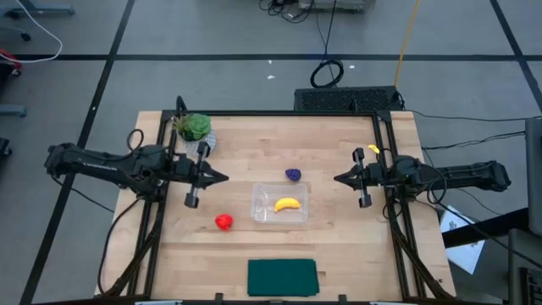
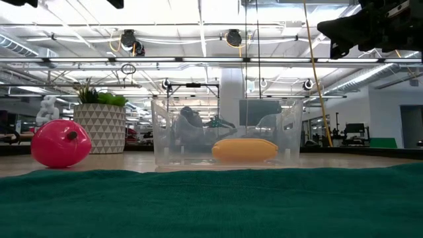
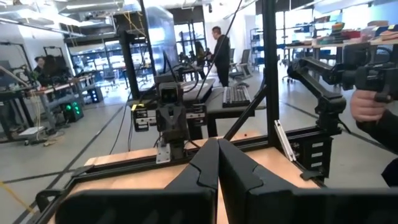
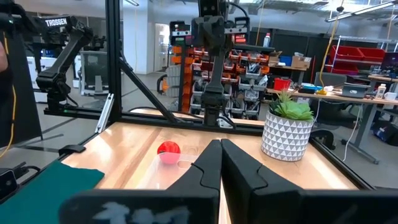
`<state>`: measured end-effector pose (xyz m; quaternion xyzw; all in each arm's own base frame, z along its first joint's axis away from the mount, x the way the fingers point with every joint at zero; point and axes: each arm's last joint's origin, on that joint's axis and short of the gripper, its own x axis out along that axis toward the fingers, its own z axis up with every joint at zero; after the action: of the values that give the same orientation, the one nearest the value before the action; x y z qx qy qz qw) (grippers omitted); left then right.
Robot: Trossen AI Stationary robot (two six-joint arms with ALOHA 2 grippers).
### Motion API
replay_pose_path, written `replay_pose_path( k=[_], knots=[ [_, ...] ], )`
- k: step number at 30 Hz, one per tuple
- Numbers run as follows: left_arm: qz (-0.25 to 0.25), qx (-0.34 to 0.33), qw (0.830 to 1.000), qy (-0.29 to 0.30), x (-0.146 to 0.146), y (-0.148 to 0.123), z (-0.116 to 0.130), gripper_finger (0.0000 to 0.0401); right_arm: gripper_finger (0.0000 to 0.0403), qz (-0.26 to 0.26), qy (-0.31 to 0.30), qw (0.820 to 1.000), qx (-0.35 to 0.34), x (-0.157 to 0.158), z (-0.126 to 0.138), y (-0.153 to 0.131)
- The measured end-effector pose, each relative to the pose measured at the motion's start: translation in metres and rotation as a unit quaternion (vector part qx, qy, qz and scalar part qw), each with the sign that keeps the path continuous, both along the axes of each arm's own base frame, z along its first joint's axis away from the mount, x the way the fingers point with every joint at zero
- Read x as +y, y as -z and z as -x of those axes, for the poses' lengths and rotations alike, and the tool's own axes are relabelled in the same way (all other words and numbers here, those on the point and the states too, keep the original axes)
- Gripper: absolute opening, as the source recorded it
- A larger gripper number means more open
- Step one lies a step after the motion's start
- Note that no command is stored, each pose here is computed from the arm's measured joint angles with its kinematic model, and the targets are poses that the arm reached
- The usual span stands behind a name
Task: Pick and placing Produce into tupperware
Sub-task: Put the apple into the transparent bin
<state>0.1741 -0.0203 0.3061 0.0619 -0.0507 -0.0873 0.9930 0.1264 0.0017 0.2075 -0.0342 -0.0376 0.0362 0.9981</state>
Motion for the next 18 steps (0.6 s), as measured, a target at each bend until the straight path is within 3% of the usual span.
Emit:
replay_pose_path(
  k=[6,18],
  knots=[
    [0.010,0.030,1.000,-0.004,-0.005,-0.014,-0.009,0.0005,0.0000,0.000,0.000,1.000,0.000,0.000,0.000,0.000],
    [0.007,0.154,0.988,-0.007,-0.025,-0.019,-0.027,0.0005,0.0000,0.000,0.000,1.000,0.004,0.000,0.000,0.001]
  ],
)
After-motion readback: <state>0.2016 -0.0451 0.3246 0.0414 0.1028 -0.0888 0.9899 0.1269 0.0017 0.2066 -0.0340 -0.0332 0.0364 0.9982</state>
